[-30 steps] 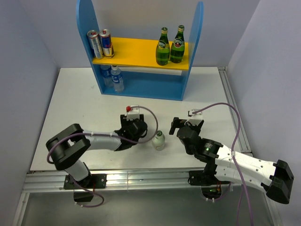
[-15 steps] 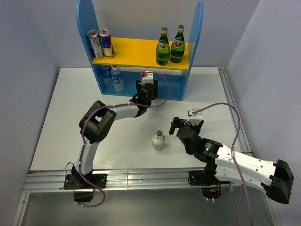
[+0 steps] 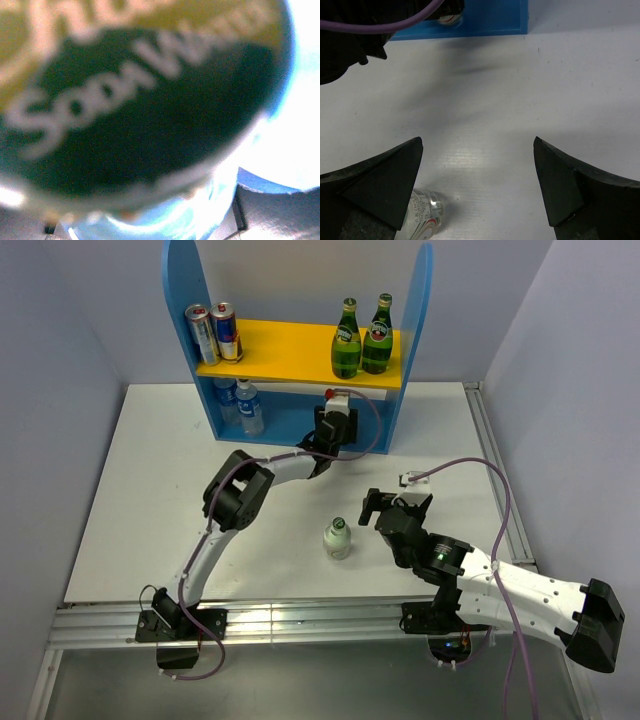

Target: Place and organize the beverage onto the shelf

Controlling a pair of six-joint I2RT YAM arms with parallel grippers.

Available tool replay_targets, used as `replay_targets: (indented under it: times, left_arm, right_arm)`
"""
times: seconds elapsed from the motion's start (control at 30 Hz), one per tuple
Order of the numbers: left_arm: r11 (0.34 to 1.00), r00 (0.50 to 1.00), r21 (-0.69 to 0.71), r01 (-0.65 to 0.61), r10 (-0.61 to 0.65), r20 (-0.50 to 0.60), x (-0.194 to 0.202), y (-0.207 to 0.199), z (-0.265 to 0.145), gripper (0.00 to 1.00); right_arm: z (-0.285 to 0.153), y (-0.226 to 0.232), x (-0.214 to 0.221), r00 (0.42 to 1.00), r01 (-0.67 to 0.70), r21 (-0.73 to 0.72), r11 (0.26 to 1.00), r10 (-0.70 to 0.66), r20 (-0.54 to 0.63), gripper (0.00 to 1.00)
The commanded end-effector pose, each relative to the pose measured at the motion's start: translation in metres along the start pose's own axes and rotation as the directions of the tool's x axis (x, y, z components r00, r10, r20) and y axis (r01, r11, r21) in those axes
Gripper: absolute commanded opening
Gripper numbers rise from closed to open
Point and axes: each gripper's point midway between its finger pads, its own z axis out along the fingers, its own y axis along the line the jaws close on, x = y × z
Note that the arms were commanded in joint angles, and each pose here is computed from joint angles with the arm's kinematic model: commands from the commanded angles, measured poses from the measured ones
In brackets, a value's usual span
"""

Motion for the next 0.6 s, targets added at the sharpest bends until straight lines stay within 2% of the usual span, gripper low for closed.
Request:
replay_targets:
  times: [0.0, 0.07, 0.47, 0.57]
  left_arm:
    - [0.982, 0.971, 0.148, 0.117, -0.145, 0.192, -0.09, -0.05, 0.0, 0.0]
    - [0.98, 0.979, 0.164, 0.114, -0.139, 0.15, -0.081, -0.059, 0.005, 0.0]
    - [0.95, 0.985, 0.292, 0.108, -0.143, 0.099, -0.054, -0.11, 0.002, 0.01]
    - [0.945, 0.987, 0.319, 0.07, -0.111, 0.114, -0.053, -0.123, -0.005, 0.07]
  right_arm:
    - [0.002, 0.003, -0.009, 0.999, -0.03, 0.001, 1.0, 0.03, 0.027, 0.98]
    - [0.002, 0.003, -0.008, 0.999, -0.029, 0.002, 1.0, 0.029, 0.027, 0.98]
    - [0.003, 0.004, -0.009, 0.999, -0.029, -0.002, 1.0, 0.029, 0.025, 0.98]
    - [0.004, 0.004, -0.01, 0.999, -0.028, 0.002, 1.0, 0.028, 0.025, 0.98]
